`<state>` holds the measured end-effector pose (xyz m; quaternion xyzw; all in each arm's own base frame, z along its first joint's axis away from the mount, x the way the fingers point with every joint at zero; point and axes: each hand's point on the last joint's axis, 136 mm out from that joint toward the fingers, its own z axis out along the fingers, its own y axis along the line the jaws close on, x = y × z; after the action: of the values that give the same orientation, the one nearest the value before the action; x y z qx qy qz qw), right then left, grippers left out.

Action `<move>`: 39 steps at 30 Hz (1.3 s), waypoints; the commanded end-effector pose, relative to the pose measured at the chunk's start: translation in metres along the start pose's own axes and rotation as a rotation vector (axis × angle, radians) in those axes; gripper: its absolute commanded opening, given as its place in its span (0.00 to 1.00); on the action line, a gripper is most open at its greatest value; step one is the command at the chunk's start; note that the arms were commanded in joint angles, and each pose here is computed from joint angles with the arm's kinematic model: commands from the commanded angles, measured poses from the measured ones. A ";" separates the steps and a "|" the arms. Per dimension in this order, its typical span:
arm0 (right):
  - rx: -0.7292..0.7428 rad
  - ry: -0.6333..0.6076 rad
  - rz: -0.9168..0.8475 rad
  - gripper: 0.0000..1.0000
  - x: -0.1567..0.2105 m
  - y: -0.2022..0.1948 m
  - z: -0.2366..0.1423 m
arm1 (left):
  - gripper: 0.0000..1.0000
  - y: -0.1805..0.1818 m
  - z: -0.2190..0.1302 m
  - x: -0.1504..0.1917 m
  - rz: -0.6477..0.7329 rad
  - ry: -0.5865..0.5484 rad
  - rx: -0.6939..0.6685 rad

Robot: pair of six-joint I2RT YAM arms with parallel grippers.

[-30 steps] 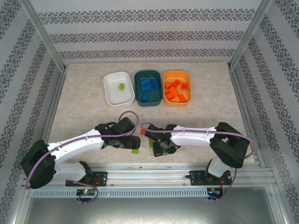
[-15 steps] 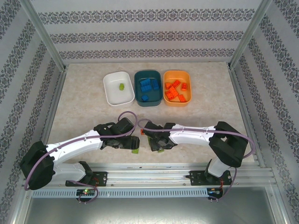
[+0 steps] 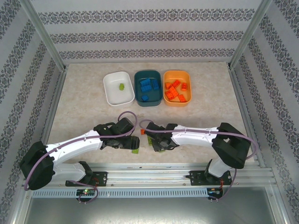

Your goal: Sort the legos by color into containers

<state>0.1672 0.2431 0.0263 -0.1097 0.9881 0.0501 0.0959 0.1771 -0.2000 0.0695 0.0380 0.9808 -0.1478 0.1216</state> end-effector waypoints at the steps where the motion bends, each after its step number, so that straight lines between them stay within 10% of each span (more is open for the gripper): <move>1: 0.001 -0.041 0.039 0.33 -0.006 -0.011 -0.019 | 0.81 0.008 -0.004 -0.004 -0.004 -0.024 -0.020; 17: -0.680 -0.287 0.128 0.34 -0.170 0.063 -0.131 | 0.88 0.038 -0.083 -0.019 -0.052 -0.382 0.046; 27: -0.815 -0.275 0.104 0.33 -0.291 0.110 -0.103 | 1.00 0.091 -0.093 0.001 -0.237 -0.384 -0.118; 39: -0.783 -0.228 0.119 0.36 -0.355 0.134 -0.038 | 1.00 0.089 -0.079 -0.002 -0.230 -0.263 -0.201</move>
<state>0.4670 0.4406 0.1479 -0.0672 0.8787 0.4423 0.1663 0.1678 -0.0895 0.1083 -0.1054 0.9656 -0.0554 0.2311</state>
